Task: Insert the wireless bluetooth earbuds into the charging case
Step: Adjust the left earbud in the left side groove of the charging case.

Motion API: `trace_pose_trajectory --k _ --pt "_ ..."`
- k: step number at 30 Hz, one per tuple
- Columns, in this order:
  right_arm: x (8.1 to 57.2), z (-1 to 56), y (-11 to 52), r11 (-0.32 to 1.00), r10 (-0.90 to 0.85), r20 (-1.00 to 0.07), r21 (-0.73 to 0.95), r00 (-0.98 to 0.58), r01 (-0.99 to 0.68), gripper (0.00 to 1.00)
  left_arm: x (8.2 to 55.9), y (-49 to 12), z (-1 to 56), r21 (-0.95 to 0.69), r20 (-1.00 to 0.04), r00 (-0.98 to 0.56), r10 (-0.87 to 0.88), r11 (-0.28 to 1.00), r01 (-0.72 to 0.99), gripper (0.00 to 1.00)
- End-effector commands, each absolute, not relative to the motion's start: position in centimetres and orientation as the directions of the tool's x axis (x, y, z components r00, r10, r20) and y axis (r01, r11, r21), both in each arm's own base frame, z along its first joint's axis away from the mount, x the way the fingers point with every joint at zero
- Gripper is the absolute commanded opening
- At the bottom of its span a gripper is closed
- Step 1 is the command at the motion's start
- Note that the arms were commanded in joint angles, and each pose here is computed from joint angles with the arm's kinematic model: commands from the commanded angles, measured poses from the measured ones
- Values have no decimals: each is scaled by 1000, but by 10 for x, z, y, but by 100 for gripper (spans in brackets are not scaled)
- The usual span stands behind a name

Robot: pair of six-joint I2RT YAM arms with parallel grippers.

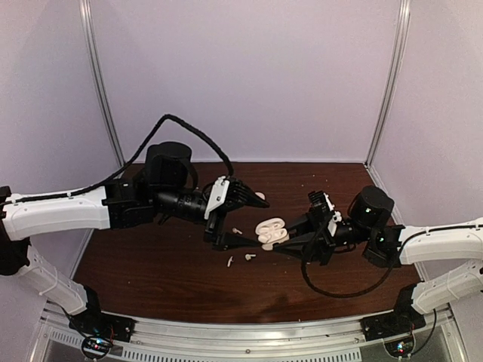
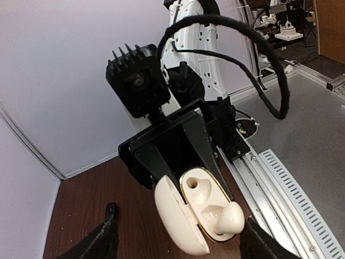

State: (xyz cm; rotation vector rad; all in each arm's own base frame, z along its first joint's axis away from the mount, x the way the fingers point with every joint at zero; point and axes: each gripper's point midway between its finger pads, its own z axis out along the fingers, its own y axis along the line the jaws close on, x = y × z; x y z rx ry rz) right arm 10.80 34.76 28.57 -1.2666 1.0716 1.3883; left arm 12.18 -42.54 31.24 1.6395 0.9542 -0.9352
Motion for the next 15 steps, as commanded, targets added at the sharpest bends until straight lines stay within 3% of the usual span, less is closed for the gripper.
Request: trace_pose_trajectory --k 1,15 --pt "109 293 350 -167 92 -996 -9 -6 -986 0 126 -432 336 377 -912 398 102 -179 909 79" --pt "108 297 346 -152 113 -994 -31 13 -988 0 138 -441 329 289 -940 308 148 -133 948 77"
